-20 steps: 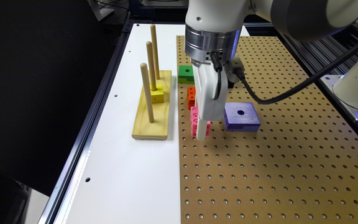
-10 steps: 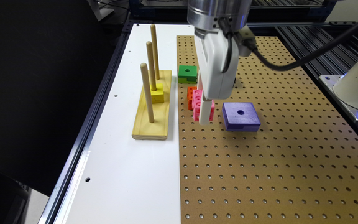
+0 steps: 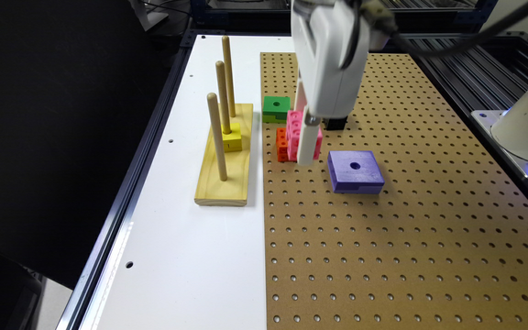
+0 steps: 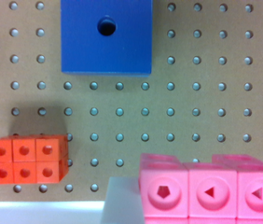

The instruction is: Pick up pink block.

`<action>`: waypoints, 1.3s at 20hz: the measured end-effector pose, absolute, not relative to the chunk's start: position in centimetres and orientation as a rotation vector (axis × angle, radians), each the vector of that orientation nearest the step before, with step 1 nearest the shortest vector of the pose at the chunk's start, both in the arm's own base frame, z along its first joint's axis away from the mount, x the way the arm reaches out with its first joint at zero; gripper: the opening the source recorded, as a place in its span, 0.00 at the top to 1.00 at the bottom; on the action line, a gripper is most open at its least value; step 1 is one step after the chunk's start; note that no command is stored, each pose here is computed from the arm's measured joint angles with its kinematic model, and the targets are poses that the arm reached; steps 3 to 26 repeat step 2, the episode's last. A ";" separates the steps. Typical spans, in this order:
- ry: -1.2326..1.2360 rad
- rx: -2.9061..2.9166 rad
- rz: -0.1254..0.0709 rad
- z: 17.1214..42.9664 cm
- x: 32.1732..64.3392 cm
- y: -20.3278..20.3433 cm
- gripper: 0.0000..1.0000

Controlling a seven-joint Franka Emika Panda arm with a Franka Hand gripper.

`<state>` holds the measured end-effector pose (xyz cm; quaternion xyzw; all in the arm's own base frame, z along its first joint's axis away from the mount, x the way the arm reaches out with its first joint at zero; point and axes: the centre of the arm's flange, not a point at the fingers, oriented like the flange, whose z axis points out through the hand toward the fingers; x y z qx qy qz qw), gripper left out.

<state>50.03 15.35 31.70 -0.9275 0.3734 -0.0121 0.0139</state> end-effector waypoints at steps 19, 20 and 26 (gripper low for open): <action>1.163 -2.887 -0.049 32.4 50.0 15.3 1.00; 1.163 -2.887 -0.049 32.4 50.0 15.3 1.00; 1.163 -2.887 -0.049 32.4 50.0 15.3 1.00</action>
